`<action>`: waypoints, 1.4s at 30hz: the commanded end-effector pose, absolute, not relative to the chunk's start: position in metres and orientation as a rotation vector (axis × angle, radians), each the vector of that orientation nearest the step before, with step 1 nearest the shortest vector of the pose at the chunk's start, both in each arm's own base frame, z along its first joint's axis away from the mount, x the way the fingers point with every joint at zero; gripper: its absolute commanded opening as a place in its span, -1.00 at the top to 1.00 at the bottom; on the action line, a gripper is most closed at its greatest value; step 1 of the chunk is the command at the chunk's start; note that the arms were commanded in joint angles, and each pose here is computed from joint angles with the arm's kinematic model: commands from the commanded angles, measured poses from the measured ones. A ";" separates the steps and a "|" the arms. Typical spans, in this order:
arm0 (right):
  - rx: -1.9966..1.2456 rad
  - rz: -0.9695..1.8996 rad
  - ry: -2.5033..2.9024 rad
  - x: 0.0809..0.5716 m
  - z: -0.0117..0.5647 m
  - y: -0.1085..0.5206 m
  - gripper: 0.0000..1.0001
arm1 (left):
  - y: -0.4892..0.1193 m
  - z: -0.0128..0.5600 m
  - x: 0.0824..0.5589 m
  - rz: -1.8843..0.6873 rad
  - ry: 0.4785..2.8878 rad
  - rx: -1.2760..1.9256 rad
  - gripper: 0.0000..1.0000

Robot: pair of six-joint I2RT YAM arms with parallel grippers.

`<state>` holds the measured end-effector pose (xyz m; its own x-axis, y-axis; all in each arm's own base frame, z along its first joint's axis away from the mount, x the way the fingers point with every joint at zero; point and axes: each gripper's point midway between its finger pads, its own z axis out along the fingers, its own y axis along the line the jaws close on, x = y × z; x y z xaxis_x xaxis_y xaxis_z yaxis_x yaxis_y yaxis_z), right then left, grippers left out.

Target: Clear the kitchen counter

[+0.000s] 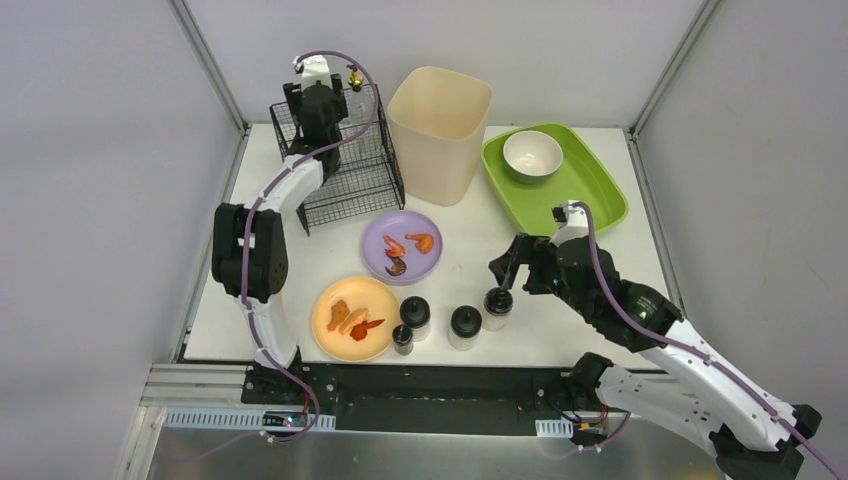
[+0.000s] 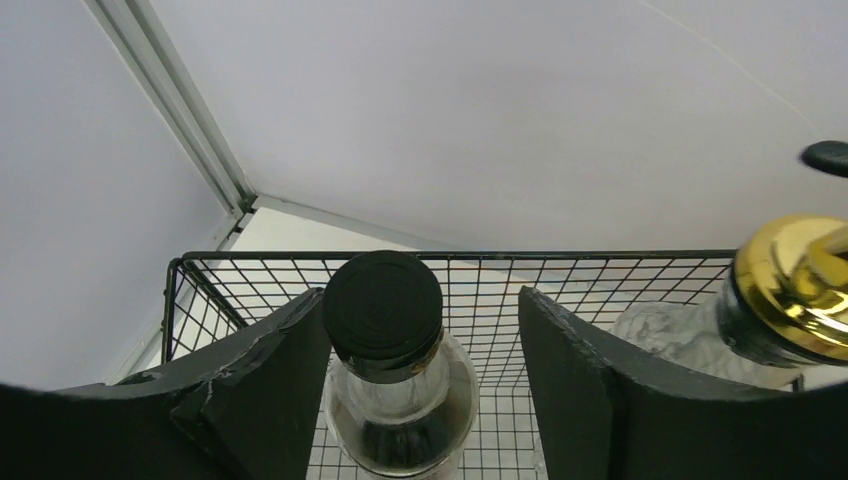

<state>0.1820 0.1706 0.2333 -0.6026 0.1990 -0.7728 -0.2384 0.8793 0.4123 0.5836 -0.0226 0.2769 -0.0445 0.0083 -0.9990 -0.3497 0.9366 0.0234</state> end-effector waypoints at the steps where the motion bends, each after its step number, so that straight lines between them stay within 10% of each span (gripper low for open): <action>1: -0.023 0.611 2.118 0.184 0.241 0.171 -0.98 | -0.024 0.341 0.563 0.267 1.455 -0.296 -0.39; 23: 0.017 0.477 2.194 0.170 0.241 0.139 -0.98 | -0.087 0.373 0.431 0.010 1.522 -0.300 -0.86; 42: 0.004 0.391 2.301 0.162 0.221 0.131 -0.98 | -0.167 0.257 0.288 -0.445 2.030 -0.082 -0.98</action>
